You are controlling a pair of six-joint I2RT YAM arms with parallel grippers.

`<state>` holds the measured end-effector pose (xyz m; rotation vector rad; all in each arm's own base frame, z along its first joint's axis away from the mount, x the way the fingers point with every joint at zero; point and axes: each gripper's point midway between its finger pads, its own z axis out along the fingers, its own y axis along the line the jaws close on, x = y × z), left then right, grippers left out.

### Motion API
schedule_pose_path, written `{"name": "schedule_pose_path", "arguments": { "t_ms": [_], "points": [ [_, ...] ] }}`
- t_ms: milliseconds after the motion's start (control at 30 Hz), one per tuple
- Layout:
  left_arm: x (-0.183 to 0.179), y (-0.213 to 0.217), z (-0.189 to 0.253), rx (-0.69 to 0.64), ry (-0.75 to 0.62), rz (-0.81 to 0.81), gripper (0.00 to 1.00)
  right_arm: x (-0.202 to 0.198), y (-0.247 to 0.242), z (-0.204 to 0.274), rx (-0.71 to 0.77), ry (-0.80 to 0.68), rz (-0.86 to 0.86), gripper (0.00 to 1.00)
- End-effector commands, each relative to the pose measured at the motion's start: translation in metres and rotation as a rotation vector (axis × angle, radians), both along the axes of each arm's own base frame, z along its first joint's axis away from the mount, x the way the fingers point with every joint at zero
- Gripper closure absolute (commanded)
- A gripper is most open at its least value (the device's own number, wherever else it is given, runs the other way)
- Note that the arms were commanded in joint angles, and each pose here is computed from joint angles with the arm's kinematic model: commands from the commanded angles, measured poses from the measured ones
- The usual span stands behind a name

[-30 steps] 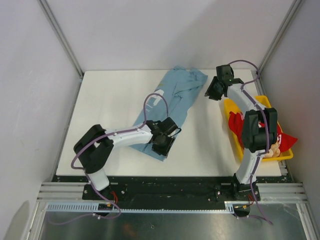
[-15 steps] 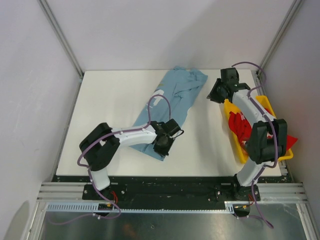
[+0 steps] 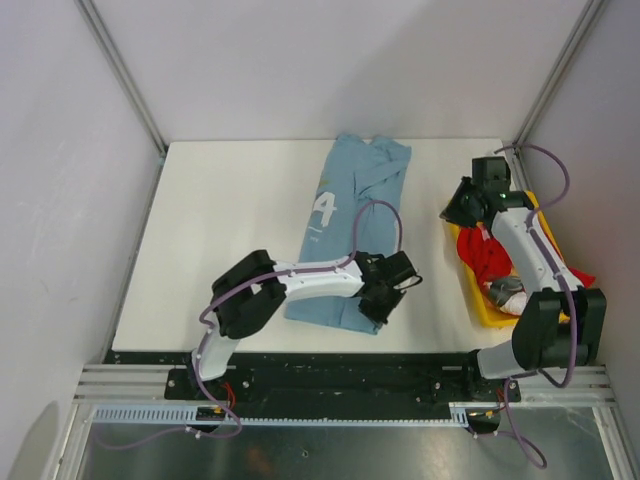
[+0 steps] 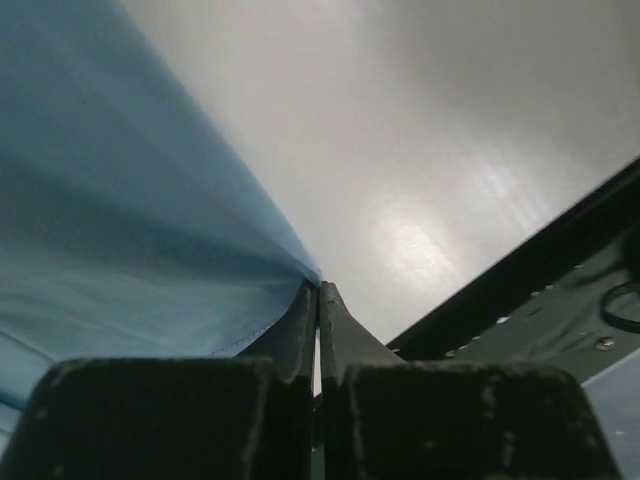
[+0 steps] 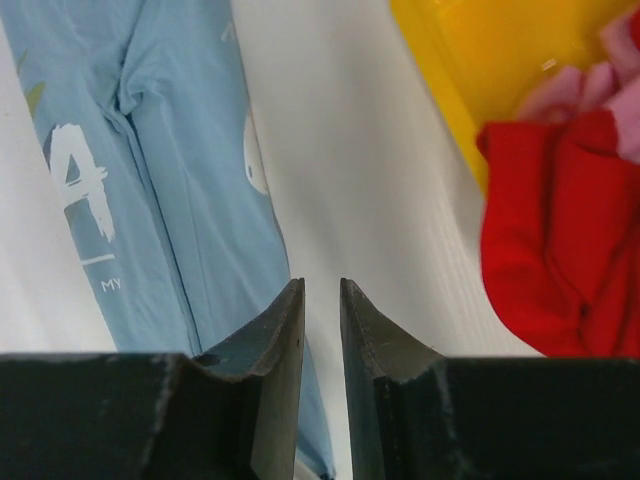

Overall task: Fold and stack the t-shirts
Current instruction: Rotate the tshirt 80 degrees, then grab the bottom of the folded rectangular tshirt with both arms

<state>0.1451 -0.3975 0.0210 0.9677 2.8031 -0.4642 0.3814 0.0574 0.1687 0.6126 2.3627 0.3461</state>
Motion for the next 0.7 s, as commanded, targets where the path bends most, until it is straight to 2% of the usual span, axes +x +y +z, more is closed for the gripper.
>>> {"name": "schedule_pose_path", "arguments": {
  "t_ms": [0,133,233,467,667],
  "points": [
    [-0.016,-0.036,0.016,-0.091,0.052,-0.043,0.96,-0.029,-0.008,0.006,-0.019,0.0,0.022,0.74],
    [-0.01,-0.038,0.039,-0.136,0.011,-0.036,0.61,-0.059,0.005,-0.007,0.043,0.032,0.066,0.72],
    [-0.002,-0.024,0.067,-0.179,-0.019,0.006,0.49,-0.086,0.022,-0.02,0.058,0.064,0.113,0.7],
    [0.032,0.055,0.103,-0.213,-0.11,0.218,0.48,-0.157,0.083,-0.057,0.099,0.156,0.259,0.7],
    [0.059,0.144,0.083,-0.153,-0.138,0.516,0.57,-0.205,0.117,-0.09,0.157,0.25,0.333,0.69]
  ]
}}
